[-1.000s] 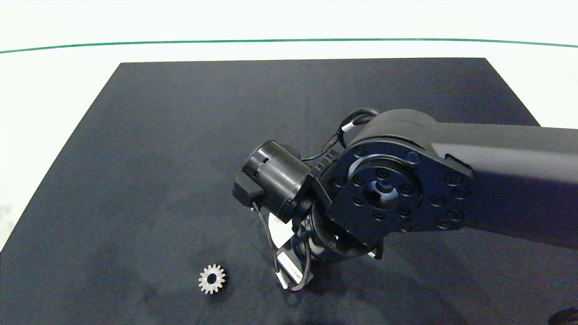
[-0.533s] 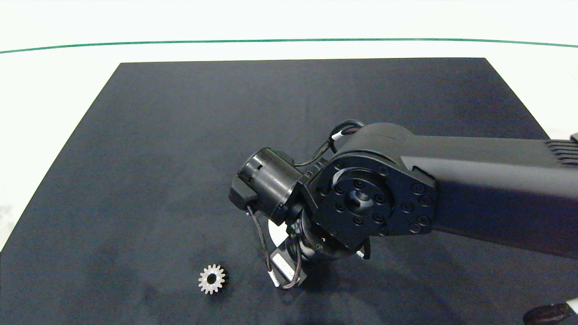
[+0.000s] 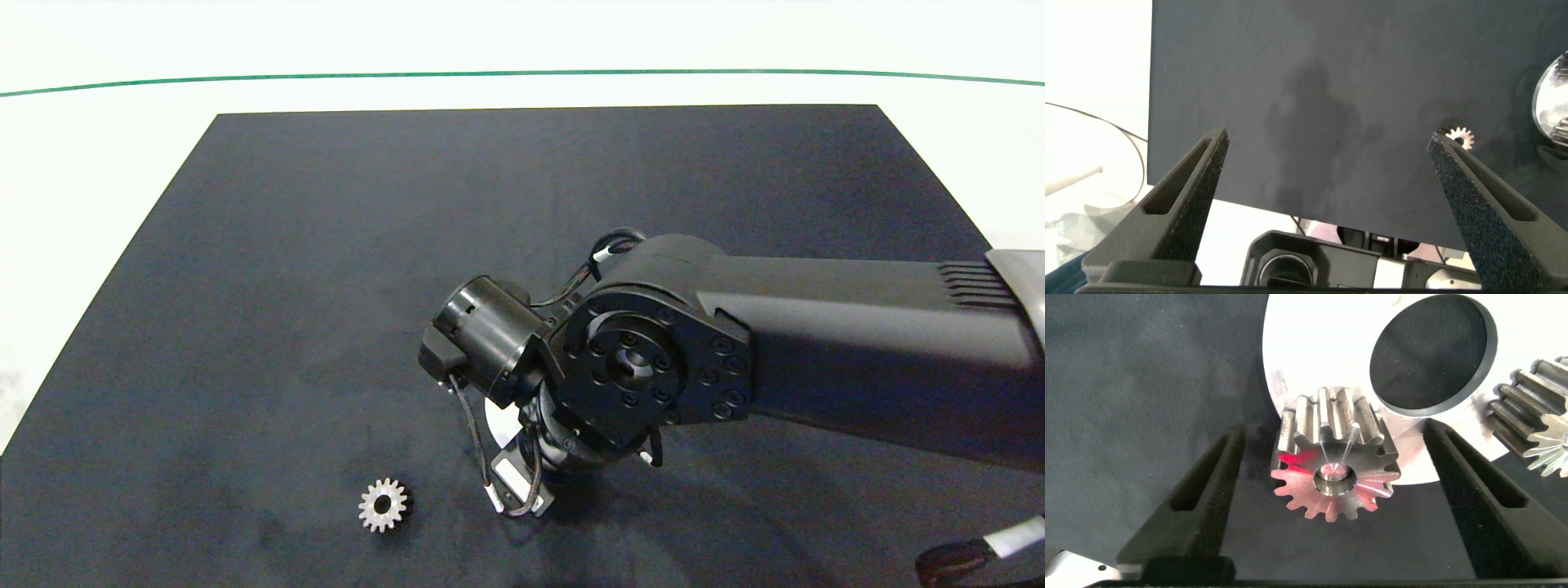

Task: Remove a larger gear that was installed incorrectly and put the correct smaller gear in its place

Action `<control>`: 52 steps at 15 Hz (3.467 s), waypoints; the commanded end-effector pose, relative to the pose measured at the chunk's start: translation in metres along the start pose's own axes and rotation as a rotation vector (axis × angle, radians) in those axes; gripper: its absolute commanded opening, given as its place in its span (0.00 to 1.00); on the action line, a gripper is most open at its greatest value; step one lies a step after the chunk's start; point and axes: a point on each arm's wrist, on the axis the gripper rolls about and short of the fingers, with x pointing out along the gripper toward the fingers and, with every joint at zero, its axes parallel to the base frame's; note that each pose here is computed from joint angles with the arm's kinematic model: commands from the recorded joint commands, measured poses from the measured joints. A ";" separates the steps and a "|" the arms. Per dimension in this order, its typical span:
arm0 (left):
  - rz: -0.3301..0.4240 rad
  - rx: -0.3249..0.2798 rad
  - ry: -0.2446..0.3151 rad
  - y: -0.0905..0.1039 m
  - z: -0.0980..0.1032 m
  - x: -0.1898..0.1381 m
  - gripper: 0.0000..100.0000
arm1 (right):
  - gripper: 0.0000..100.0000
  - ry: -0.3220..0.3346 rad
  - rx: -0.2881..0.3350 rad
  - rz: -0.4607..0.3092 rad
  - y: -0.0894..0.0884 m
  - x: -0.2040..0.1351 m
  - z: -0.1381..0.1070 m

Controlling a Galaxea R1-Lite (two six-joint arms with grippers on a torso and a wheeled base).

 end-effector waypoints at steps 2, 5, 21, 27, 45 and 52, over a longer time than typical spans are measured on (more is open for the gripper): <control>0.002 0.000 0.005 0.000 -0.001 0.000 1.00 | 0.78 0.009 -0.005 -0.003 0.000 0.000 -0.001; 0.002 0.000 0.005 0.000 -0.001 0.000 1.00 | 0.72 0.007 -0.025 -0.003 -0.001 -0.001 -0.001; 0.005 0.001 0.003 0.000 0.000 0.000 1.00 | 0.39 0.011 -0.033 -0.003 -0.002 -0.003 -0.002; 0.004 0.005 0.008 0.000 0.000 0.001 1.00 | 0.27 0.007 -0.032 -0.003 -0.001 -0.005 -0.002; 0.004 0.005 0.012 0.000 -0.001 0.002 1.00 | 0.00 -0.074 0.004 -0.028 -0.038 -0.094 -0.044; 0.001 0.007 0.011 0.000 -0.002 0.001 1.00 | 0.00 -0.065 0.046 -0.046 -0.050 -0.075 -0.104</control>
